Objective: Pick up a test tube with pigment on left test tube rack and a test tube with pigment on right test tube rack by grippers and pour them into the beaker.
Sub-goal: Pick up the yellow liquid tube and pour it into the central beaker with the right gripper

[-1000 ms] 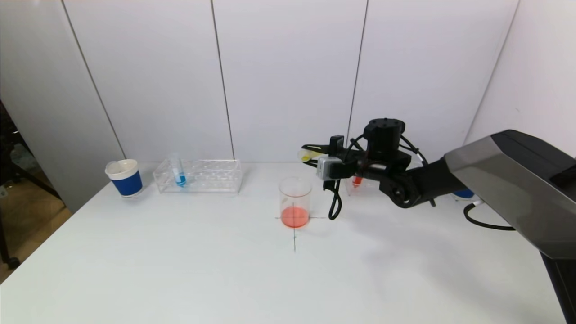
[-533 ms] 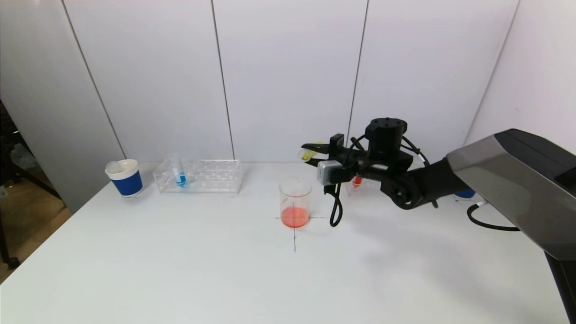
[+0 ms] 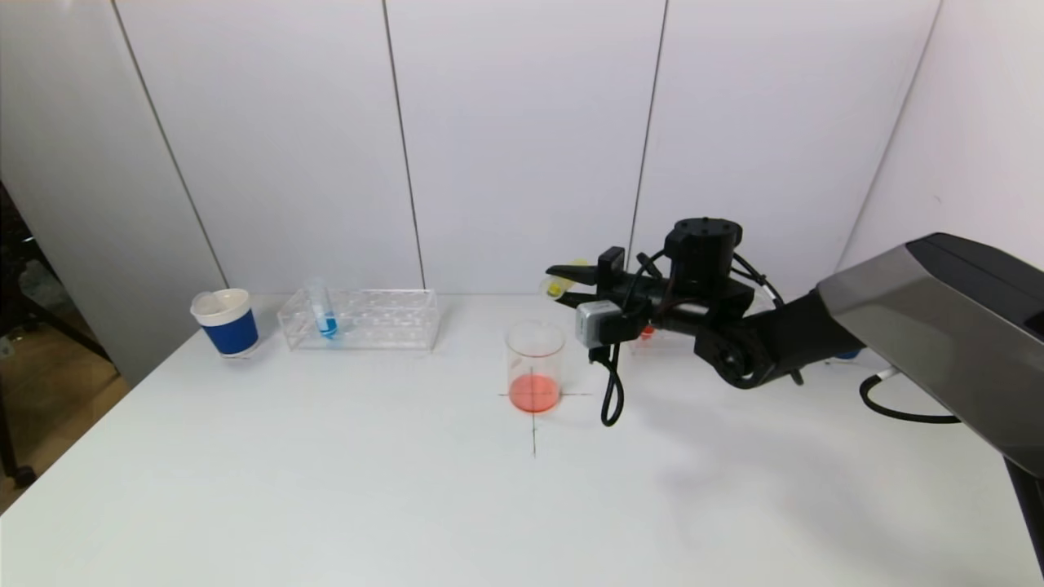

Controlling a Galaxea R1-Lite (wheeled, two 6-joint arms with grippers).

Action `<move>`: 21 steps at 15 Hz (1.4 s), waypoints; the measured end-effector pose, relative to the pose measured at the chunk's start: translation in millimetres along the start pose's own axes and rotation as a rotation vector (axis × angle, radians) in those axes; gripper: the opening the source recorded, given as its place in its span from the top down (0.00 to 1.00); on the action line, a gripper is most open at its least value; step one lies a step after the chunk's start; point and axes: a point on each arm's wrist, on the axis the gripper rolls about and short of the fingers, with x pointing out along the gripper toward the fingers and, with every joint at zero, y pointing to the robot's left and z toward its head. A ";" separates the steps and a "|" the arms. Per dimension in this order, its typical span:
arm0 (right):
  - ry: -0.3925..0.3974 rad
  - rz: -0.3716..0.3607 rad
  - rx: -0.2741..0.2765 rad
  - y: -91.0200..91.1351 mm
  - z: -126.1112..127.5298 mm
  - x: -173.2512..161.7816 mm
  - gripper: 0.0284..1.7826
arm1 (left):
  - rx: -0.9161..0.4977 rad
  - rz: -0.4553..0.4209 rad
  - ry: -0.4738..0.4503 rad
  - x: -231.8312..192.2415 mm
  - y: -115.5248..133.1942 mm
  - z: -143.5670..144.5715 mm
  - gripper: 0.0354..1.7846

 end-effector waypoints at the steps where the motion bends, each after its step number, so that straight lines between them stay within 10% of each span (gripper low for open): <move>1: -0.002 0.001 -0.010 -0.5 2.0 -0.3 0.75 | 0.000 -0.001 0.000 0.0 0.0 0.0 0.00; 21: 0.014 0.024 -0.105 2.3 12.9 1.5 0.75 | 0.000 0.000 0.000 0.0 0.0 0.0 0.01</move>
